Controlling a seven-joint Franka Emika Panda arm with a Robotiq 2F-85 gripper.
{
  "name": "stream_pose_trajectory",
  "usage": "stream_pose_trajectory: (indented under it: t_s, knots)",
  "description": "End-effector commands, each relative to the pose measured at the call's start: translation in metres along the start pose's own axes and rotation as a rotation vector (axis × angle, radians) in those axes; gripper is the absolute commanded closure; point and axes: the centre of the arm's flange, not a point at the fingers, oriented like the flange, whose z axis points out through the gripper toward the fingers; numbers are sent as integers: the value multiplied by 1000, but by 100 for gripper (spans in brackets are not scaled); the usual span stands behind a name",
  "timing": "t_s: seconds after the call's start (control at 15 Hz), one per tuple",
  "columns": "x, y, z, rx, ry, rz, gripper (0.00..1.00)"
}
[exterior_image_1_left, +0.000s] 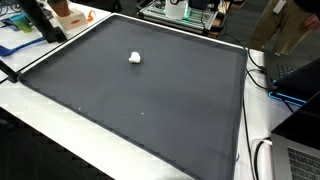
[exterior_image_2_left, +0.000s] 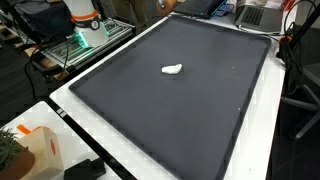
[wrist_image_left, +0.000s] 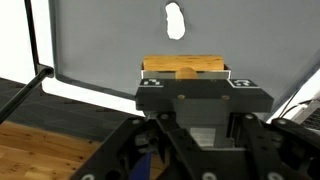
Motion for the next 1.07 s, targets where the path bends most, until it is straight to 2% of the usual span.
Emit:
stream_pose_trajectory:
  t_s: [0.0, 0.07, 0.13, 0.4, 0.47, 1.0]
  knots:
    - [20, 2, -14, -26, -33, -22, 78]
    - [24, 2, -16, -11, -25, -27, 78]
    - [12, 0, -6, -7, -12, -12, 53]
    - [20, 1, -7, -7, -15, -16, 53]
    - [20, 1, -7, -6, -15, -16, 78]
    - [69, -1, -11, -17, -111, -106, 78]
